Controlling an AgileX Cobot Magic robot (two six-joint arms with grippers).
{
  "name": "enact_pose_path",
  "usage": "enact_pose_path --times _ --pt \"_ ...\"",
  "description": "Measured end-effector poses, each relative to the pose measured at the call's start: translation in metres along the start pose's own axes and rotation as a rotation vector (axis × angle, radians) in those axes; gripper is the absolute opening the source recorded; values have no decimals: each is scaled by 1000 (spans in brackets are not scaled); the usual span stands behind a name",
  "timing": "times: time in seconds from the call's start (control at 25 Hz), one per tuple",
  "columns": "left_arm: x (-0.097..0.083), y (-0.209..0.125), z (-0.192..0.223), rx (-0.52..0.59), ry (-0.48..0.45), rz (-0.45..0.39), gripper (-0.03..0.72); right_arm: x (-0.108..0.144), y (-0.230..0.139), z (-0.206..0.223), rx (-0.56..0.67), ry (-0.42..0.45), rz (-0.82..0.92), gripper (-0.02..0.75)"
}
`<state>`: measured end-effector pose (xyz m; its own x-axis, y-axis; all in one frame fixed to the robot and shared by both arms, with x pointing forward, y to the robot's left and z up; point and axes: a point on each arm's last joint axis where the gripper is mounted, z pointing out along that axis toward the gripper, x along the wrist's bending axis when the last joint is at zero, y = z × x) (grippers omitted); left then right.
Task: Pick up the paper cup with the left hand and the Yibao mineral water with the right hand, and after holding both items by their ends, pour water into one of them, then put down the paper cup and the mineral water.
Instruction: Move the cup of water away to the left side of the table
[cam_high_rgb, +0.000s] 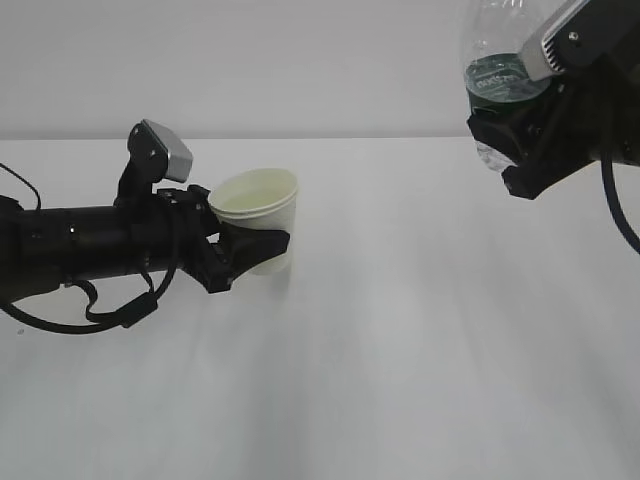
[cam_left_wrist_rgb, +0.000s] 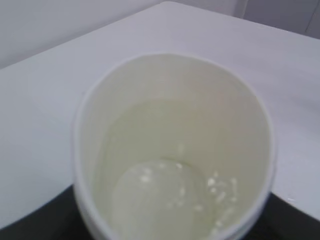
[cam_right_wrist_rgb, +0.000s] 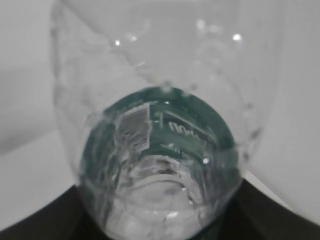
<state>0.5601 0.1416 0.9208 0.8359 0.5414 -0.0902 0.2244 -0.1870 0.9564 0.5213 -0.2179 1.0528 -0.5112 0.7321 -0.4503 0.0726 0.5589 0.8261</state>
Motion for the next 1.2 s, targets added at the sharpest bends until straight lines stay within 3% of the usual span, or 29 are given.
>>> enact_pose_path --times 0.76,1.2 --pt "45 -17 -40 29 155 -58 457 0 0 0 1 2 -7 413" --pt "56 -19 -55 -23 200 -84 457 0 0 0 1 2 -9 413"
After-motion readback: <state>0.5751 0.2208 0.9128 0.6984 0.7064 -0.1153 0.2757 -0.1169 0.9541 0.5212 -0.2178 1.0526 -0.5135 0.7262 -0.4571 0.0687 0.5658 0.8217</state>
